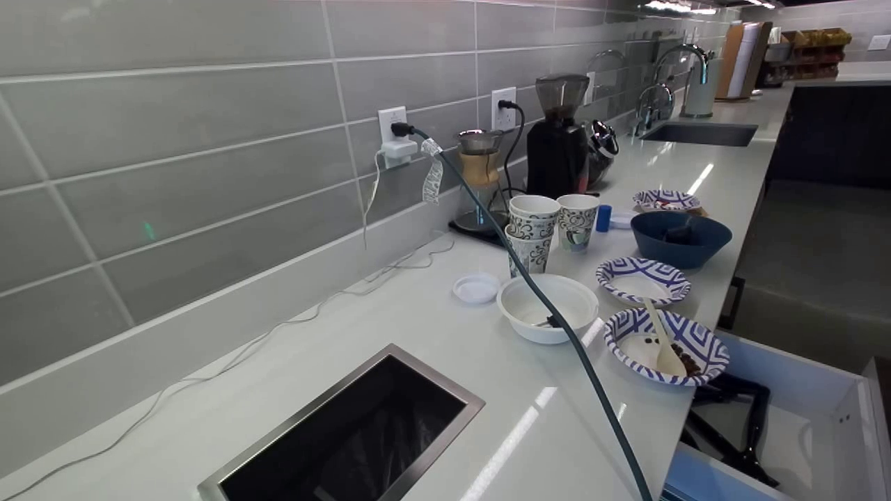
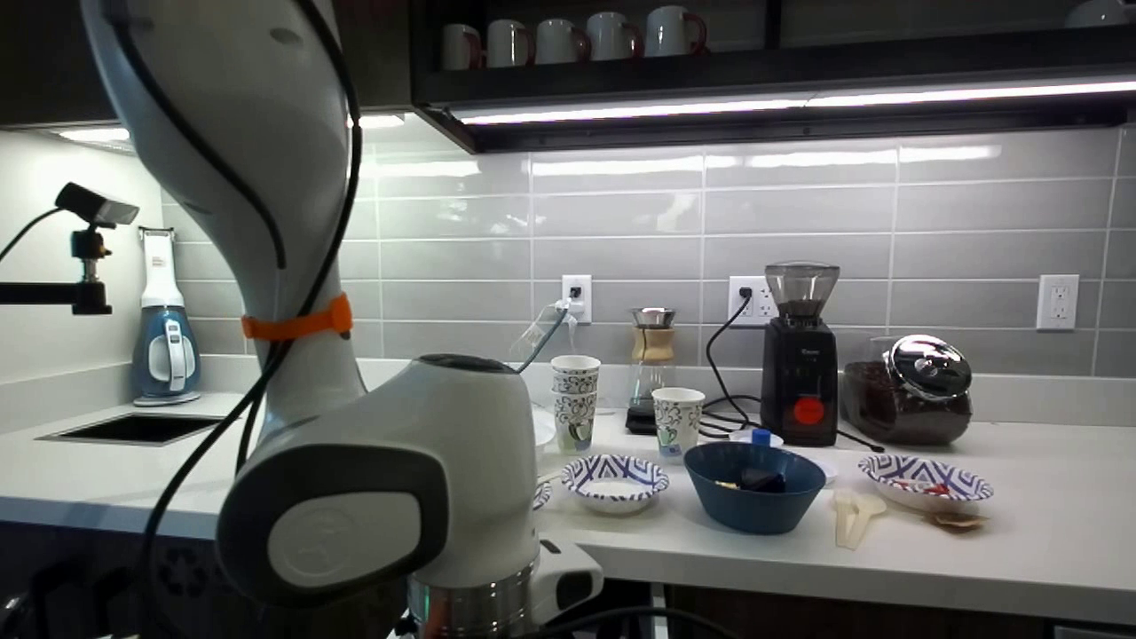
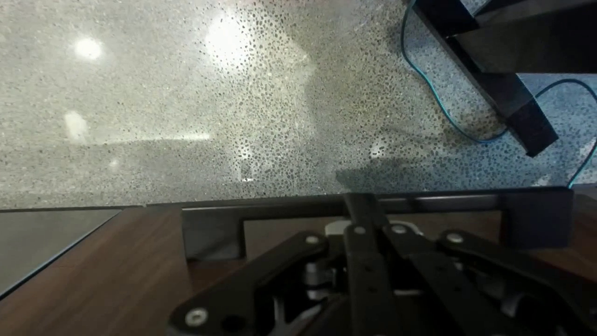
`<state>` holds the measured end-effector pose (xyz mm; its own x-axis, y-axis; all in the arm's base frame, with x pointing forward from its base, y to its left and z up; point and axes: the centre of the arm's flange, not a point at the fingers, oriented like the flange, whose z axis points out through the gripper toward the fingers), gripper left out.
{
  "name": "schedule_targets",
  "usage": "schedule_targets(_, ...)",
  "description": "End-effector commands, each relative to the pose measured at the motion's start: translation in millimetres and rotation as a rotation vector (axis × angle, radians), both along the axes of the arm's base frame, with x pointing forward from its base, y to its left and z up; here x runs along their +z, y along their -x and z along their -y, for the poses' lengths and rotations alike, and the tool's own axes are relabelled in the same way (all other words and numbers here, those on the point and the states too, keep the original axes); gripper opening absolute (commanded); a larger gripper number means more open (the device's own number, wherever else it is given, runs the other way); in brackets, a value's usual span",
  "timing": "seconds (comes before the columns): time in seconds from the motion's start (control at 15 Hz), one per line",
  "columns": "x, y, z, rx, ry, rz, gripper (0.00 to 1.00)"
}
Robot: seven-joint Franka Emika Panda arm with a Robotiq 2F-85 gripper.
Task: Close he open drawer
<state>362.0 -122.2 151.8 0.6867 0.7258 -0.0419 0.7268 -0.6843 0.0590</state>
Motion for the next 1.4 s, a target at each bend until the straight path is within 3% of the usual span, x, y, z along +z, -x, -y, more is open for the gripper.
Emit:
schedule_targets(0.0,-6,-15,-6,0.024,-0.057,0.038,0.0)
schedule_targets(0.33,-6,-33,-19,0.066,-0.125,0.099,0.0)
schedule_targets(0.87,-8,-78,-52,0.12,-0.33,0.184,0.0)
schedule_targets(1.33,-15,-107,-75,0.138,-0.438,0.241,0.0)
